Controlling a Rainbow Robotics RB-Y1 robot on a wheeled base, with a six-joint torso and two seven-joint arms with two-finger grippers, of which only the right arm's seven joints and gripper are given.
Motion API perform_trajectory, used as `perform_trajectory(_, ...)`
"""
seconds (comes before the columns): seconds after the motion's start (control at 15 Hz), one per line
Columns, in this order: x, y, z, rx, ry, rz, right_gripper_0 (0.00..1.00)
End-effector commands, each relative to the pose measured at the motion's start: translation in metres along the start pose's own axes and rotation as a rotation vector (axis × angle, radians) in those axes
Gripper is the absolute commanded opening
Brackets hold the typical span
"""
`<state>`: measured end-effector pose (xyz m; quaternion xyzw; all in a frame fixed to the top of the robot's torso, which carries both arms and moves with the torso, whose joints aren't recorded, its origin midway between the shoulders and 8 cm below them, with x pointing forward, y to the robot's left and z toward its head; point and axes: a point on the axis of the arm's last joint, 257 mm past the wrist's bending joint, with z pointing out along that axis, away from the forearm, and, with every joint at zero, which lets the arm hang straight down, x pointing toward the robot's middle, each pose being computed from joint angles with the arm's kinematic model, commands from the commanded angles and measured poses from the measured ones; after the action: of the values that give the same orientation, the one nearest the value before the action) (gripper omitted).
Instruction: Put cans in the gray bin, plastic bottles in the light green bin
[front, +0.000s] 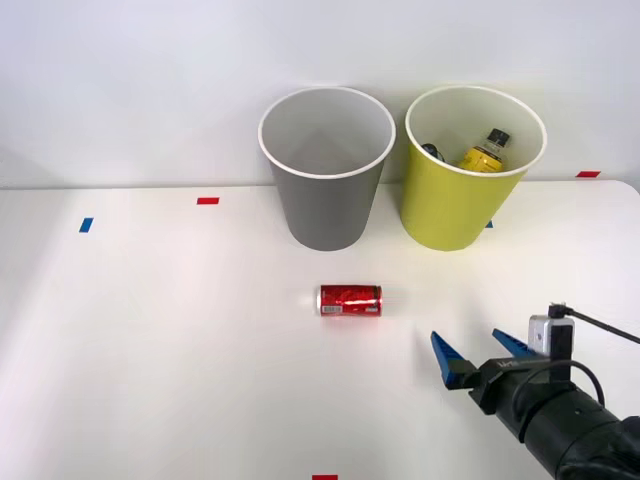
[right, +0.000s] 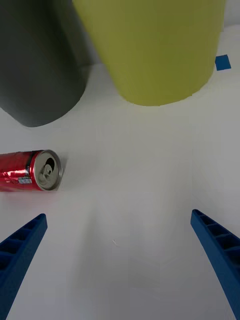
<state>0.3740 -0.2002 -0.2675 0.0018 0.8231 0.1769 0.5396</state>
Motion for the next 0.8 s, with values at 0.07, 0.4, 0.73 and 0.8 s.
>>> perform_trajectory(0.07, 0.01, -0.004, 0.0, 0.035, 0.086, 0.032, 1.0)
perform_trajectory(0.4, 0.004, 0.012, -0.033, 0.215, 0.172, 0.034, 1.0)
perform_trajectory(0.73, 0.013, 0.02, -0.029, 0.274, 0.199, 0.218, 1.0)
perform_trajectory(0.8, 0.014, 0.022, -0.026, 0.293, 0.213, 0.248, 1.0)
